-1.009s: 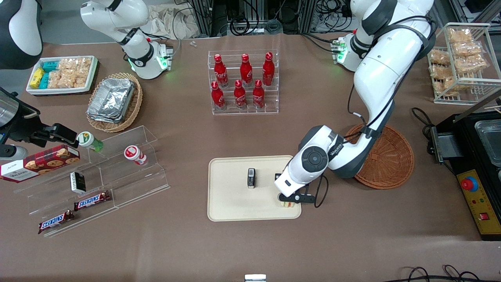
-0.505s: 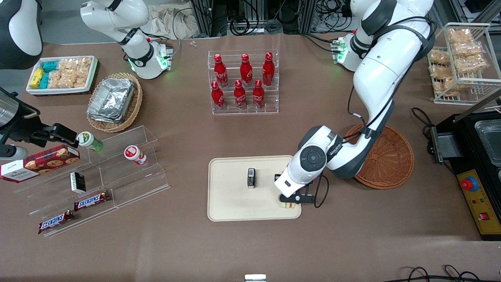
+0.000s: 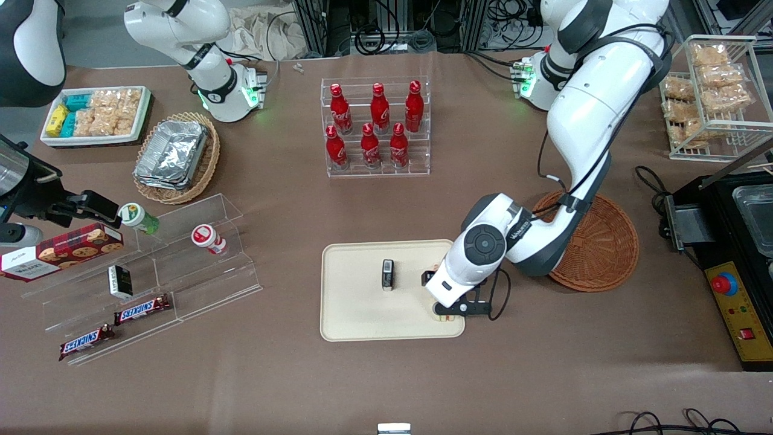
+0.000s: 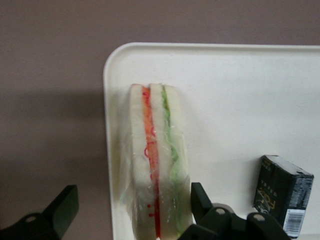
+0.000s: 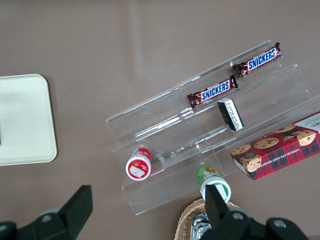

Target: Place sandwich from basket to tray

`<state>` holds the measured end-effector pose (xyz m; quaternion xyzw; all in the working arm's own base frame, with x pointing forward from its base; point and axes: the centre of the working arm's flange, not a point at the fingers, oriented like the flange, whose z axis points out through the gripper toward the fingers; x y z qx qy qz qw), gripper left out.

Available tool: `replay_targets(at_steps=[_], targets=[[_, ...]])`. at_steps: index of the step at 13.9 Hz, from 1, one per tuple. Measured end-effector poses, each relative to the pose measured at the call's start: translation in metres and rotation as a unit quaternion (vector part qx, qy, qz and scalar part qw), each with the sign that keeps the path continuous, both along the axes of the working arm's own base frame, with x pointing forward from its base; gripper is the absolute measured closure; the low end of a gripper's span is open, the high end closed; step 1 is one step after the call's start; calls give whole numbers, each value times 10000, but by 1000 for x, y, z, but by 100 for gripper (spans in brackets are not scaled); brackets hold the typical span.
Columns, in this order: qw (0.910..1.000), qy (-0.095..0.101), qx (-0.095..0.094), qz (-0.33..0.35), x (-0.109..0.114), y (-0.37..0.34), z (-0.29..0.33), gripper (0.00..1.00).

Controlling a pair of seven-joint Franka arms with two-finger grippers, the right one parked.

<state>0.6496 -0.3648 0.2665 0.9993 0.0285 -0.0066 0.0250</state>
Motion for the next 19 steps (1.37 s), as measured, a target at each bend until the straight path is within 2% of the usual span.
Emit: replay_targets(at_steps=[1, 3, 4, 6, 9, 11, 12, 13, 16, 19], targets=[[9998, -68, 68, 159, 5, 9, 21, 1], [9976, -356, 4, 593, 26, 50, 86, 1], [9958, -419, -57, 808, 32, 77, 121, 1], [9936, -435, -33, 1042, 30, 125, 172, 1], [9945, -358, -1, 983, 9, 185, 203, 1], [9970, -242, -176, 719, -7, 241, 216, 1], [9979, -228, -314, 523, -16, 270, 225, 1], [9983, -236, -356, 396, -25, 296, 232, 0], [9986, -274, -117, 438, -56, 345, 244, 0], [9987, -352, -59, 376, -66, 337, 255, 0]])
